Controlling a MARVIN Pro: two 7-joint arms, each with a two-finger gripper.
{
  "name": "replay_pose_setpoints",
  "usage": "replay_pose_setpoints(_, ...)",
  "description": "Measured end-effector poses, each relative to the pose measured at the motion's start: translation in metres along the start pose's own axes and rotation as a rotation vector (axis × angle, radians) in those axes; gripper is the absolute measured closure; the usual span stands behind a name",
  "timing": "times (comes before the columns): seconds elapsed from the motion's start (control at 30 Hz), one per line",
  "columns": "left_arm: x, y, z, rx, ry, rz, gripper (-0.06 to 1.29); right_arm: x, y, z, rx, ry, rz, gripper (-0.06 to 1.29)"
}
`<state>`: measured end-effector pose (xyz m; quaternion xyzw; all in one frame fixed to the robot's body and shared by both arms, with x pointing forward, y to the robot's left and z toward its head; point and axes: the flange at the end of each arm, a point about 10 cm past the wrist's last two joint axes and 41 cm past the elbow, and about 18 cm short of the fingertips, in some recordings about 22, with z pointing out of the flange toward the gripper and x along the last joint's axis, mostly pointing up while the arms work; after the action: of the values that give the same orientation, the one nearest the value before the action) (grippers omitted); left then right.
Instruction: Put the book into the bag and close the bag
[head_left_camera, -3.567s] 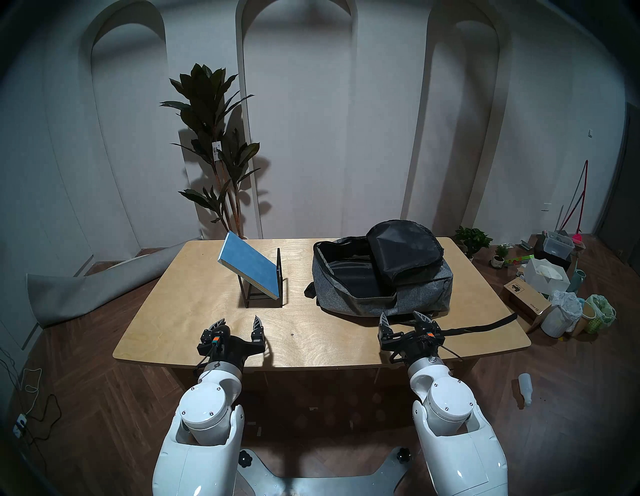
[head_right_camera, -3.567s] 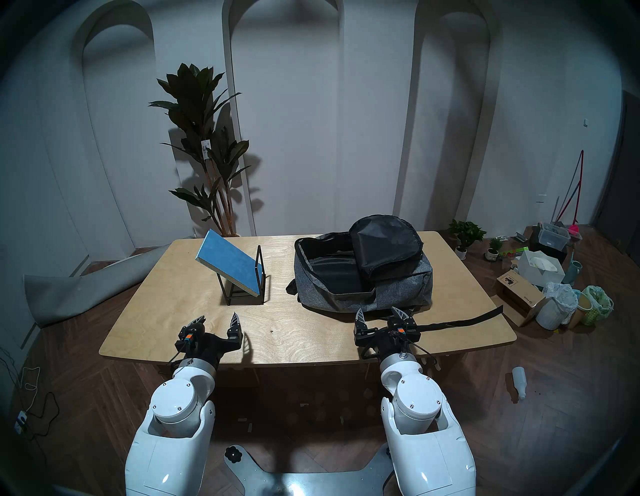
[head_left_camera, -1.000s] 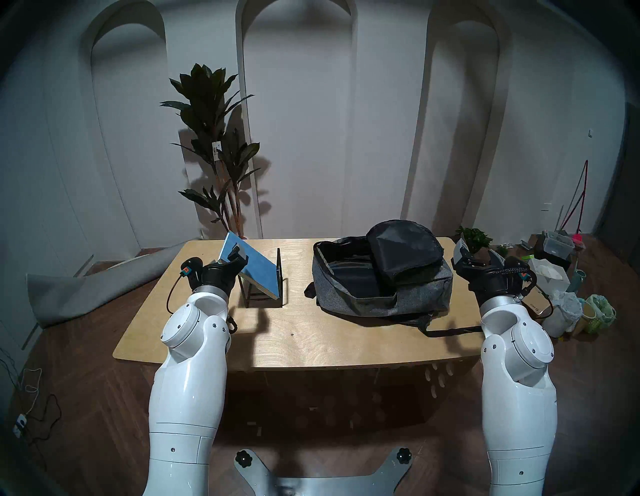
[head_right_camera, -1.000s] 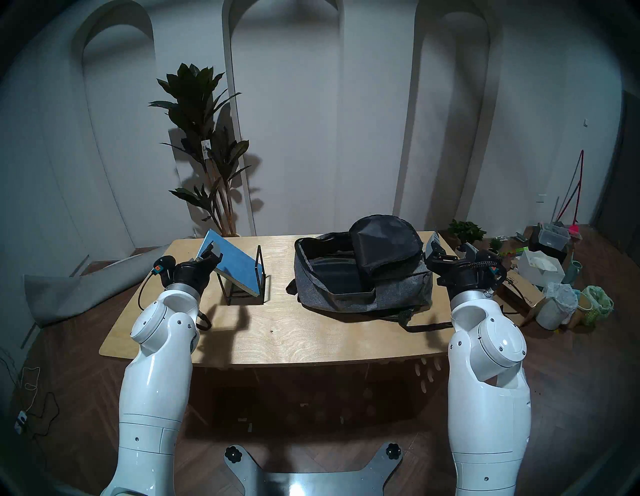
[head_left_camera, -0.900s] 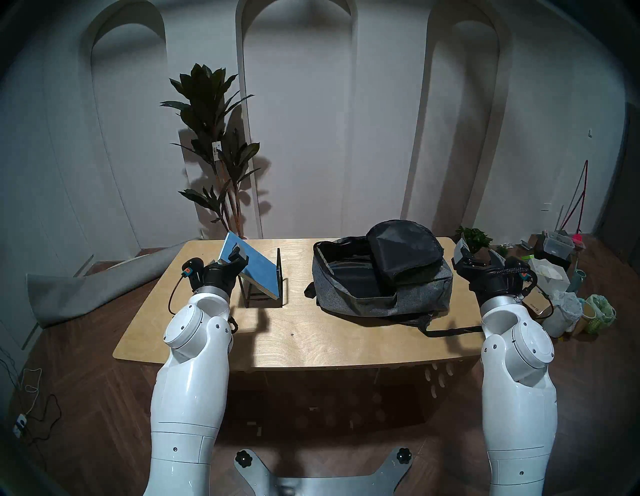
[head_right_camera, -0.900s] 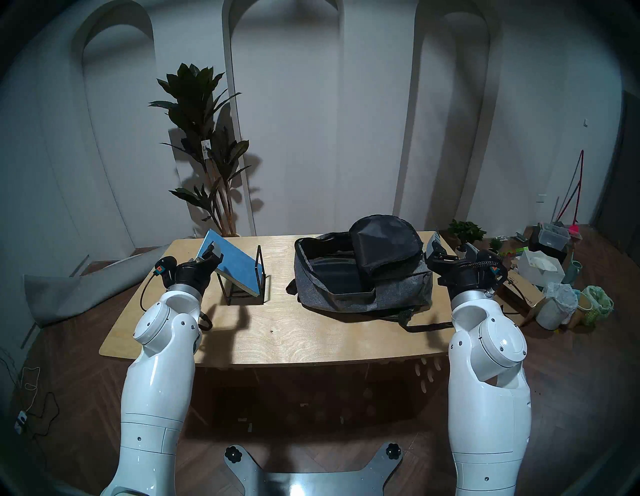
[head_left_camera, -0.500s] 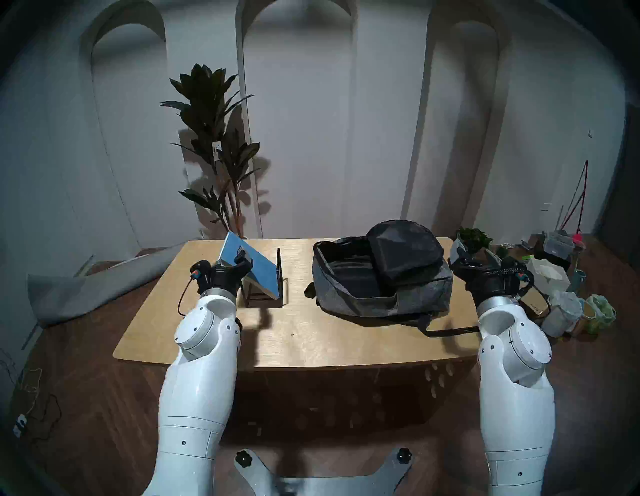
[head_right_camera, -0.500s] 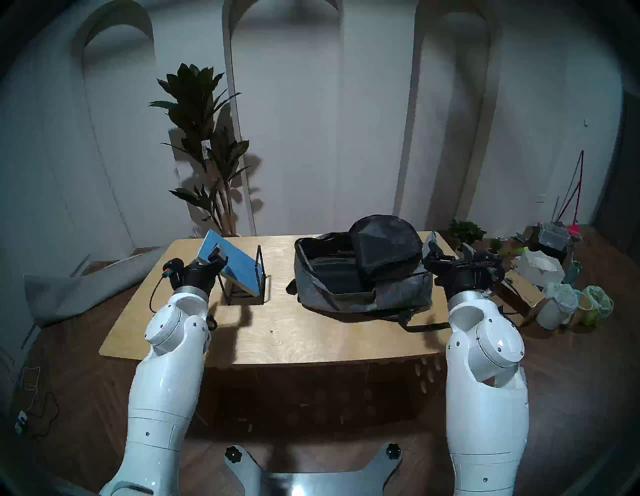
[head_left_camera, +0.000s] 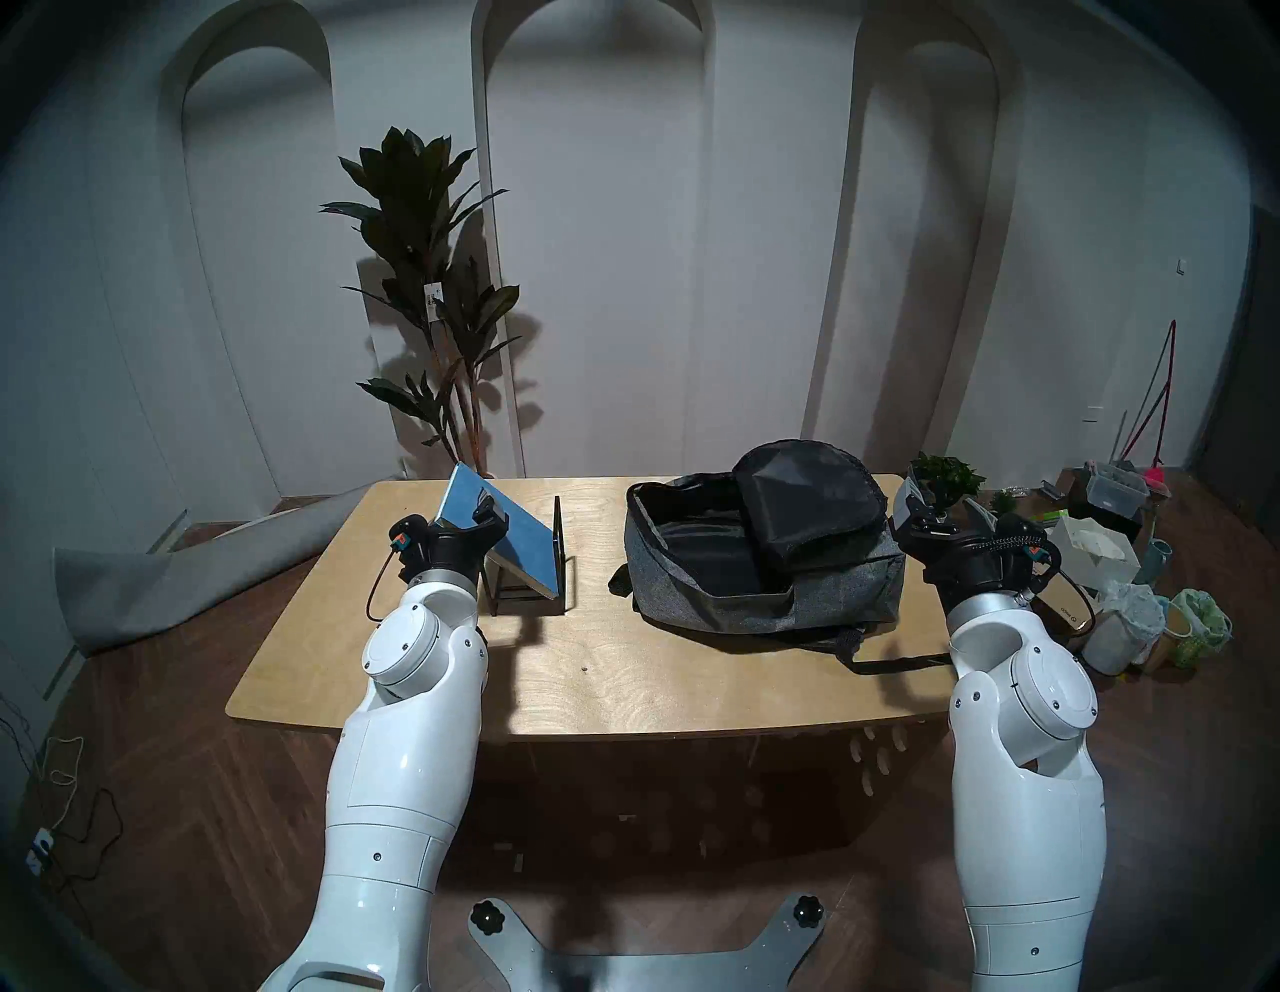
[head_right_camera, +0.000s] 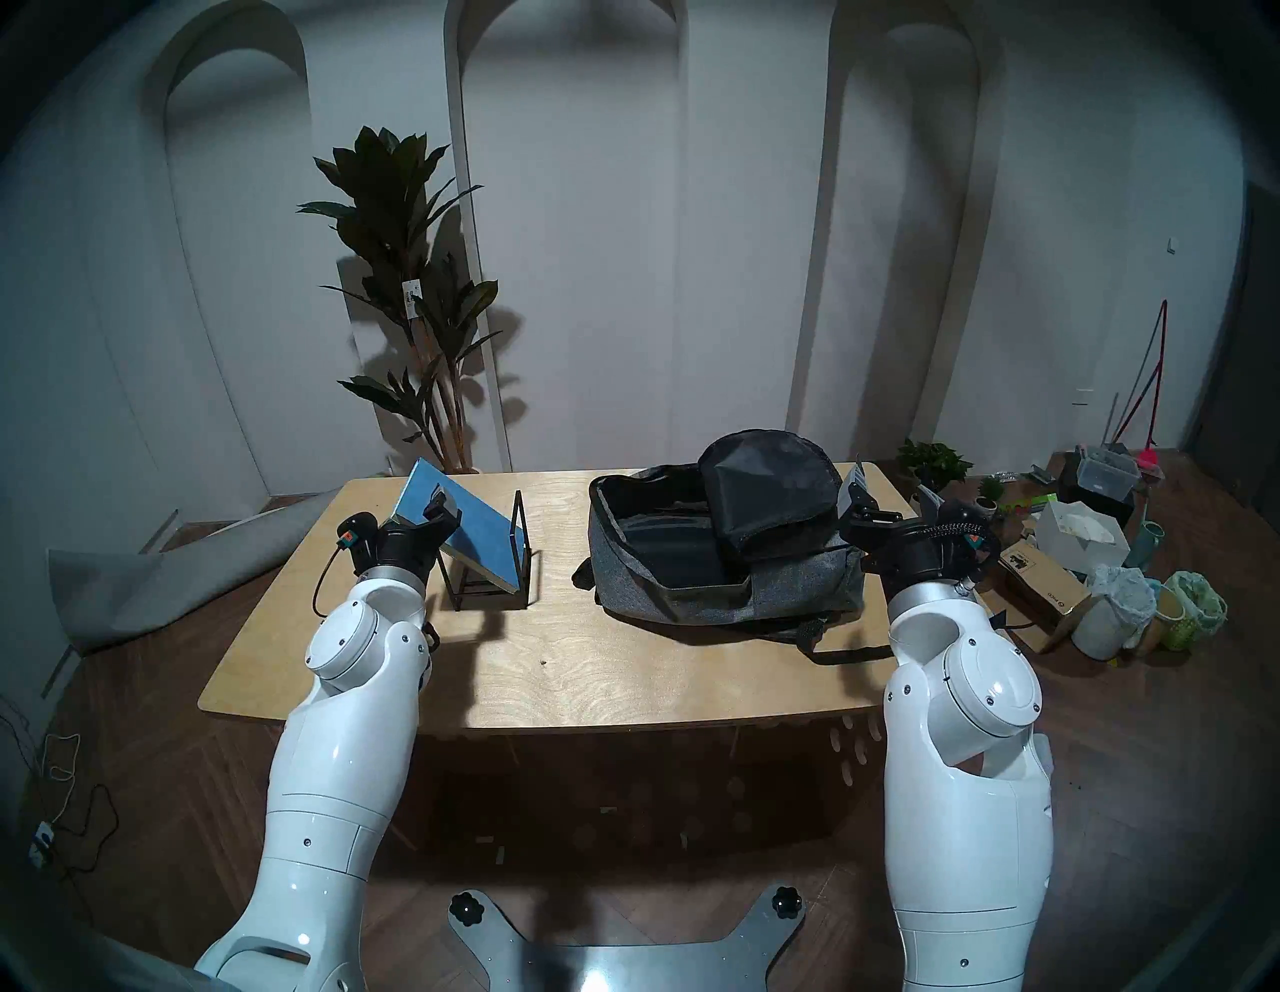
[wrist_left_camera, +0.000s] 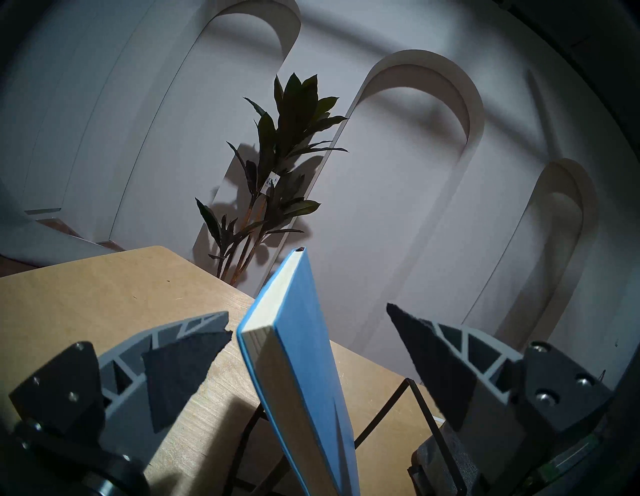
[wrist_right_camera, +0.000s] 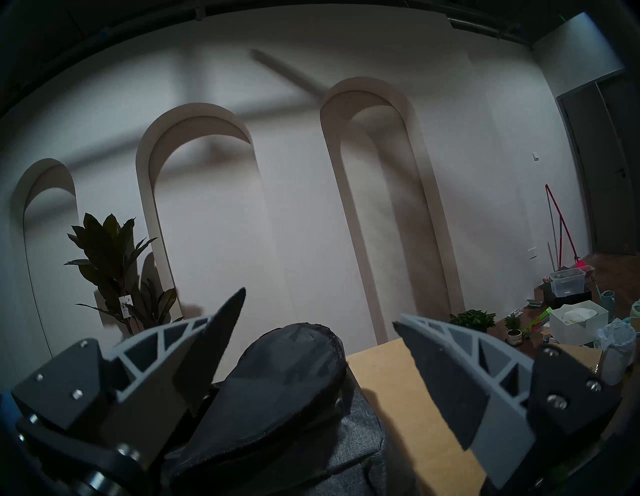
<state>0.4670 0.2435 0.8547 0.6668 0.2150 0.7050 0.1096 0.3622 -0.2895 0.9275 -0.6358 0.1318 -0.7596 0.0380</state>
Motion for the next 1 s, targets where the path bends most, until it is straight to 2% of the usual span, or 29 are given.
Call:
replay_pose_setpoints(0.23, -0.002, -0.006, 0.008, 0.004, -0.004, 0.004, -0.01, -0.001, -0.002, 0.0, -0.005, 0.001, -0.005, -0.02)
replay_pose_setpoints(0.53, 0.003, -0.007, 0.014, -0.003, 0.011, -0.017, -0.01, -0.003, -0.006, 0.0, -0.01, 0.003, -0.011, -0.02)
replay_pose_setpoints(0.6, 0.004, -0.008, 0.015, -0.004, 0.012, -0.023, 0.03, -0.003, -0.007, 0.0, -0.011, 0.003, -0.013, -0.02)
replay_pose_setpoints(0.63, 0.004, -0.008, 0.015, -0.004, 0.011, -0.025, 0.07, -0.003, -0.007, 0.001, -0.012, 0.004, -0.014, -0.02)
replay_pose_setpoints(0.7, 0.003, -0.009, 0.016, -0.004, 0.009, -0.03, 0.32, -0.003, -0.007, 0.001, -0.013, 0.004, -0.015, -0.02)
replay_pose_setpoints(0.83, 0.001, -0.01, 0.018, -0.003, 0.004, -0.035, 0.57, -0.004, -0.008, 0.002, -0.014, 0.006, -0.019, -0.02)
replay_pose_setpoints(0.9, 0.0, -0.01, 0.019, -0.004, 0.0, -0.037, 0.77, -0.004, -0.009, 0.003, -0.014, 0.006, -0.021, -0.02)
replay_pose_setpoints(1.0, -0.002, -0.009, 0.019, -0.006, -0.005, -0.038, 0.81, -0.005, -0.009, 0.004, -0.014, 0.006, -0.024, -0.02)
